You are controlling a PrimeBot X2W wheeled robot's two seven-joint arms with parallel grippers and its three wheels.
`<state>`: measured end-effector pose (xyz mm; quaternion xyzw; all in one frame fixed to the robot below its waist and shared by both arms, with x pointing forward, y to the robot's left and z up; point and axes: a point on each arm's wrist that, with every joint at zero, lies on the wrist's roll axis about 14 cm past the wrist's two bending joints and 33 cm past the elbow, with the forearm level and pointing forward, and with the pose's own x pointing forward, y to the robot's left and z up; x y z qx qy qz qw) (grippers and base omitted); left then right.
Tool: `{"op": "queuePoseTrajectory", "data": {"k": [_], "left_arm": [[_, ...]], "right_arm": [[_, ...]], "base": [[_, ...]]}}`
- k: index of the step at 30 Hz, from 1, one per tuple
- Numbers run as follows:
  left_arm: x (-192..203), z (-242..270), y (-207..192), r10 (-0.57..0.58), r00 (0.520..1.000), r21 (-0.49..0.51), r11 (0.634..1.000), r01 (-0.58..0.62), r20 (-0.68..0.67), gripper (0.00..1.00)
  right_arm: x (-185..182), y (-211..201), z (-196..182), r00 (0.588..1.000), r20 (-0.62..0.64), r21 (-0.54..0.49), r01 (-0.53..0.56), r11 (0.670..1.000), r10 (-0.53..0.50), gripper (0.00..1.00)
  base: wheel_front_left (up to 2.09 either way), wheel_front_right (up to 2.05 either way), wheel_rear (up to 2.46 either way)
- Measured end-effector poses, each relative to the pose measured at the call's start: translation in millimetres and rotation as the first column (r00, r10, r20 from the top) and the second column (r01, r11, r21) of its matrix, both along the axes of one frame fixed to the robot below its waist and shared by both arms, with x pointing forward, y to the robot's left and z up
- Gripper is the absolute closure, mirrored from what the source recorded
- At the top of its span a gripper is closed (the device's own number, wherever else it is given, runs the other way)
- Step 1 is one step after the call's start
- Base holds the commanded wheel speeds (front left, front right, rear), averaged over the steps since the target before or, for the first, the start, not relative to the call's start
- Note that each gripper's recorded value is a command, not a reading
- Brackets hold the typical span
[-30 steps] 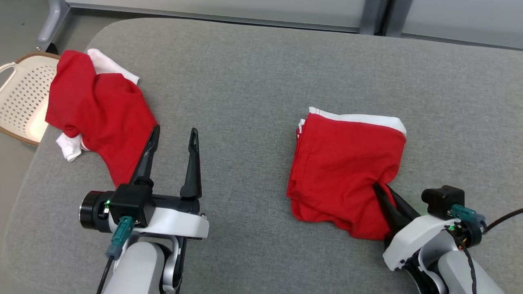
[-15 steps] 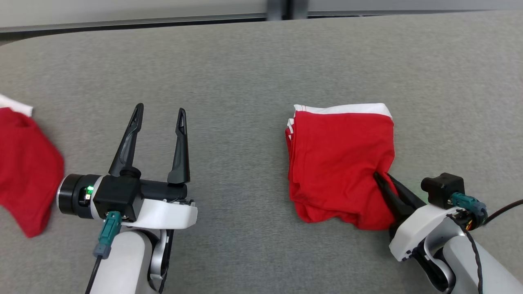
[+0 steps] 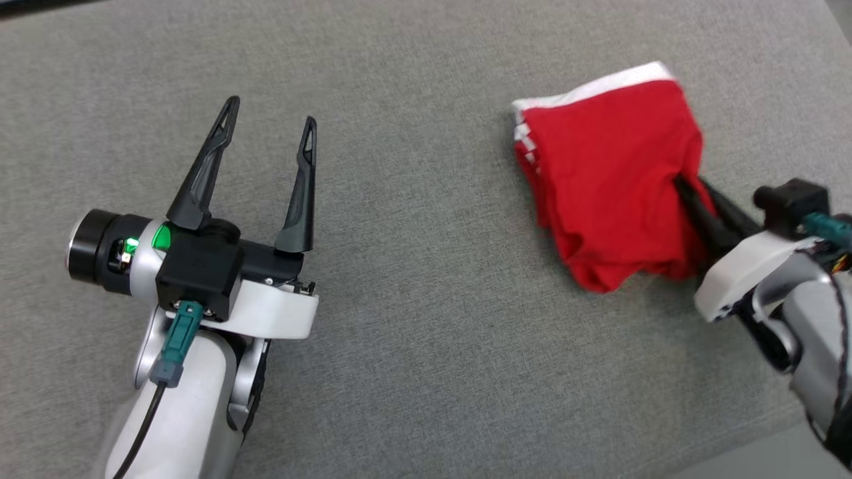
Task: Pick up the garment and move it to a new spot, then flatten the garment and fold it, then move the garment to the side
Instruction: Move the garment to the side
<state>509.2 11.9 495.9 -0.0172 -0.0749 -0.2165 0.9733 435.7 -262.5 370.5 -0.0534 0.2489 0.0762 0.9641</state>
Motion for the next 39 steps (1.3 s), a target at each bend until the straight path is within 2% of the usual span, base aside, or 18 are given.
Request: {"op": "queuePoseTrajectory", "data": {"k": [4,9,12,15,16,17,18,19,23,27,31,39], "left_arm": [[11,-14,-21,-0.062,0.998,-0.006,0.998,0.062,-0.014,0.0],[23,-32,-35,-0.101,0.995,-0.016,0.995,0.1,-0.025,0.0],[28,-44,-38,-0.109,0.993,-0.018,0.994,0.109,-0.037,0.0],[32,-56,-38,-0.11,0.993,-0.019,0.994,0.109,-0.052,0.0],[33,-59,-37,-0.11,0.992,-0.017,0.994,0.109,-0.055,0.0],[34,-63,-37,-0.11,0.992,-0.017,0.994,0.109,-0.06,0.0],[34,-63,-37,-0.11,0.992,-0.017,0.994,0.109,-0.06,0.0],[34,-66,-37,-0.11,0.992,-0.018,0.994,0.109,-0.065,0.0],[36,-66,-38,-0.114,0.992,-0.02,0.993,0.113,-0.062,0.0],[34,-62,-39,-0.114,0.992,-0.025,0.993,0.113,-0.061,0.0],[25,-55,-38,-0.112,0.991,-0.032,0.993,0.11,-0.069,0.0],[4,-38,-26,-0.079,0.994,-0.016,0.997,0.078,-0.076,0.0]], "right_arm": [[4,-69,-2,0.995,-0.033,-0.133,0.088,0.987,-0.094,1.0],[5,-142,-1,0.977,-0.07,-0.287,0.173,0.942,-0.201,1.0],[9,-172,1,0.967,-0.076,-0.355,0.203,0.913,-0.245,1.0],[22,-184,0,0.963,-0.064,-0.381,0.218,0.899,-0.261,1.0],[26,-188,0,0.96,-0.055,-0.385,0.232,0.893,-0.274,0.75],[30,-193,1,0.954,-0.044,-0.383,0.258,0.887,-0.296,0.62],[30,-193,1,0.954,-0.044,-0.383,0.258,0.887,-0.296,0.26],[30,-197,0,0.947,-0.041,-0.382,0.281,0.88,-0.32,0.0],[23,-203,-7,0.919,-0.039,-0.353,0.355,0.866,-0.392,0.0],[26,-200,6,0.895,0.032,-0.256,0.437,0.862,-0.445,0.0],[9,-196,22,0.868,0.097,-0.158,0.497,0.853,-0.487,0.0],[-30,-151,42,0.827,0.209,0.043,0.526,0.849,-0.523,0.0]], "base": [[0.0,0.0,0.0],[0.0,0.0,0.0],[0.0,0.0,0.0],[0.0,0.0,0.0],[0.0,0.0,0.0],[0.0,0.0,0.0],[0.0,0.0,0.0],[0.0,0.0,0.0],[0.0,0.0,0.0],[0.0,0.0,0.0],[0.0,0.0,0.0],[0.0,0.0,0.0]]}}
